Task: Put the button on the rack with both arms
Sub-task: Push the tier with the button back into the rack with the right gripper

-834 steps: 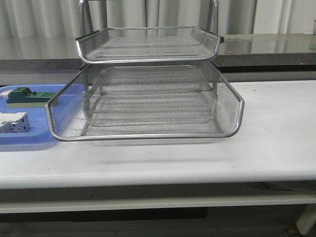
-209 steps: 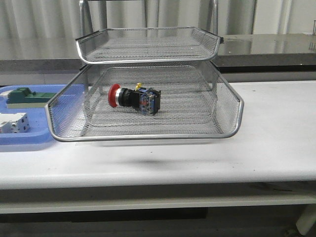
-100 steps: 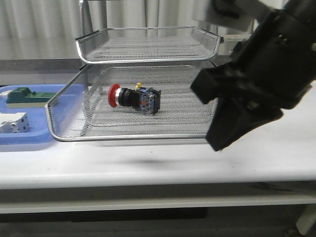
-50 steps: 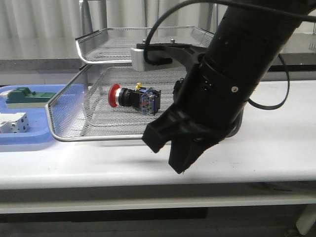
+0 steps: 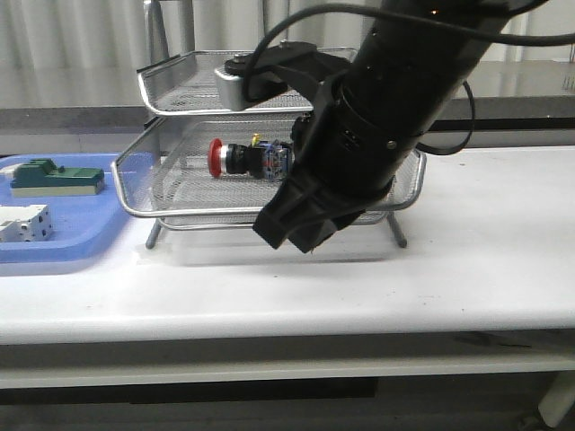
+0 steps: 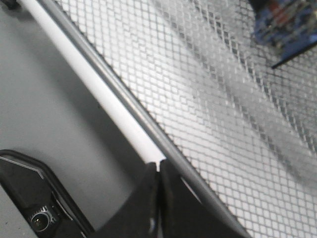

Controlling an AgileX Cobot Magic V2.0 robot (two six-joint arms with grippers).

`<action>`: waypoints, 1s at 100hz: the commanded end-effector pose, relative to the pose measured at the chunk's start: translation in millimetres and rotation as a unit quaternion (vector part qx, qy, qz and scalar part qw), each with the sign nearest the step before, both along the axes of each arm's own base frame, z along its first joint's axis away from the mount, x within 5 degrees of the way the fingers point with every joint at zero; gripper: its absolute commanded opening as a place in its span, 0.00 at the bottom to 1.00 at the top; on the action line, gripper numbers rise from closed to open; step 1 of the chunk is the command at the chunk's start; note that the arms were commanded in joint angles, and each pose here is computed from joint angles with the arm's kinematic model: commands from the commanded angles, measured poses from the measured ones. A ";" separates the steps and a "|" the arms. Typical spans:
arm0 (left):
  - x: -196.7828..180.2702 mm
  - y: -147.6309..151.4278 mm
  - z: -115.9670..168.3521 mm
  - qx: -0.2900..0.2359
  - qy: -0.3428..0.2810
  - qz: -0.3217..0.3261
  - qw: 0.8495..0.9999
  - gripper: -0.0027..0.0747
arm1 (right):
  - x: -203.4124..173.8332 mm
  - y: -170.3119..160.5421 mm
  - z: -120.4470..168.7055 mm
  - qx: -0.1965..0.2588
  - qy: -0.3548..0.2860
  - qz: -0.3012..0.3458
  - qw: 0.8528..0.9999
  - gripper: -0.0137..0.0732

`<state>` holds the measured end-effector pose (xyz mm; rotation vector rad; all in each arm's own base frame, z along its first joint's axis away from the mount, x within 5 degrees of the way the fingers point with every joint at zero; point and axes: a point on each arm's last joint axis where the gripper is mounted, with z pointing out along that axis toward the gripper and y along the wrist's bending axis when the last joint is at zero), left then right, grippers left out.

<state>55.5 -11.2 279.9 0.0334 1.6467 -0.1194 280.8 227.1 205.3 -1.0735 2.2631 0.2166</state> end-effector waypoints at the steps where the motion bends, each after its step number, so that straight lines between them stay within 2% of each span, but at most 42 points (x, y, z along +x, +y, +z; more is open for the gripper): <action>1: 0.2 2.8 14.9 -0.015 -0.042 0.017 0.999 0.01 | 20.7 -0.5 28.0 0.037 -0.074 -0.007 0.997 0.09; 25: 0.2 2.8 14.9 -0.015 -0.042 0.017 0.999 0.01 | 61.8 -8.3 20.5 0.026 -0.076 -0.040 0.996 0.09; 44: 0.2 2.8 14.9 -0.015 -0.042 0.017 0.999 0.01 | 78.4 -14.5 29.7 0.031 -0.095 -0.053 0.994 0.09; 60: 0.2 2.8 14.9 -0.015 -0.042 0.017 0.999 0.01 | 82.0 -17.1 34.4 0.030 -0.098 -0.057 0.993 0.09; 78: 0.2 2.8 14.9 -0.015 -0.042 0.017 0.999 0.01 | 77.5 -18.6 32.8 0.021 -0.070 -0.060 0.995 0.09; 100: 0.2 2.8 14.9 -0.015 -0.042 0.017 0.999 0.01 | 65.7 -24.6 54.9 0.032 -0.060 -0.068 0.995 0.09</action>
